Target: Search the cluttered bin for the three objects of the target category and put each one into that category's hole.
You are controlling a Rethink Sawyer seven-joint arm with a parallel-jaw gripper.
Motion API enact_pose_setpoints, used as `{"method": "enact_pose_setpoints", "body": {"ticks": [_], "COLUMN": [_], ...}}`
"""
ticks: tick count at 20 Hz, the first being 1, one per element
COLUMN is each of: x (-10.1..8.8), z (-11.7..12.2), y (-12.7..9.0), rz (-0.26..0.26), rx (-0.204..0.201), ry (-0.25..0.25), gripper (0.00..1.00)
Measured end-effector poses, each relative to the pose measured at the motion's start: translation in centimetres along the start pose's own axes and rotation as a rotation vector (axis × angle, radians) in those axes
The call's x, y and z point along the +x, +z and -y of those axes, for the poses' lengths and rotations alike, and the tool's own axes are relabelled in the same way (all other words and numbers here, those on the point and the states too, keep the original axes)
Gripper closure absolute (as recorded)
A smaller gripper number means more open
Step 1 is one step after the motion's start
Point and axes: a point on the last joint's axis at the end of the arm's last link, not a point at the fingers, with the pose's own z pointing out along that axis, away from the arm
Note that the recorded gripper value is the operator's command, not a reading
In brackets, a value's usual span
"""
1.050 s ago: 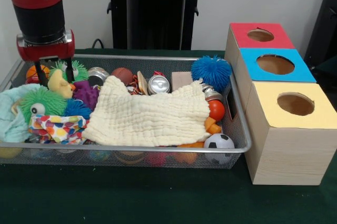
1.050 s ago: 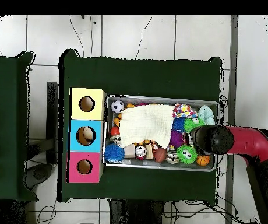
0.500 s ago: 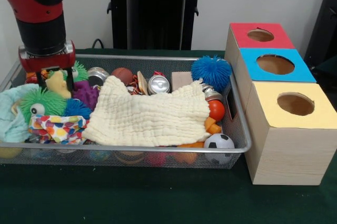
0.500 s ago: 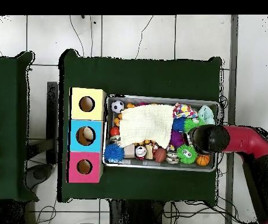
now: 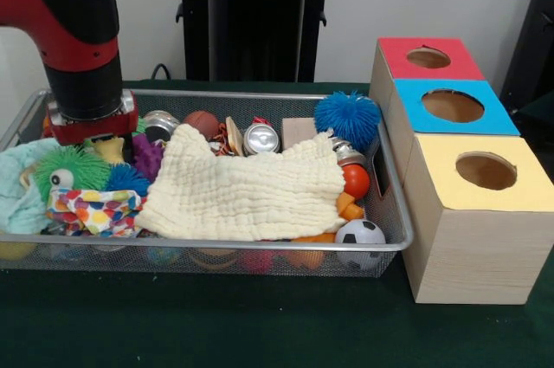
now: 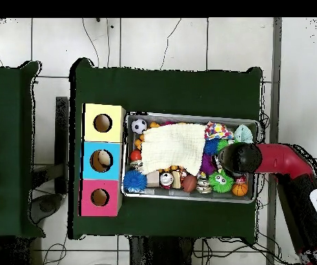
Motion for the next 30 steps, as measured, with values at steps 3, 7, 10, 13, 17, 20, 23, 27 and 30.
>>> {"method": "enact_pose_setpoints", "body": {"ticks": [3,7,10,13,17,20,23,27,30], "x": [-0.5,-0.9,-1.0,-1.0,-0.9,-0.9,-0.4,0.5,1.3], "z": [0.2,0.1,-0.1,-0.1,-0.1,0.0,0.0,0.0,-0.2], "y": [-0.1,0.0,0.1,0.1,0.1,0.0,-0.5,-2.0,-3.9], "rz": [-0.02,-0.048,-0.052,-0.053,-0.054,-0.052,-0.038,0.003,0.044], "rx": [0.001,-0.007,-0.009,-0.009,-0.009,-0.007,-0.004,0.002,0.0], "ry": [-0.02,-0.044,-0.051,-0.052,-0.051,-0.05,-0.049,-0.037,-0.014], "gripper": [0.0,0.0,1.0,1.0,1.0,1.0,1.0,1.0,1.0]}}
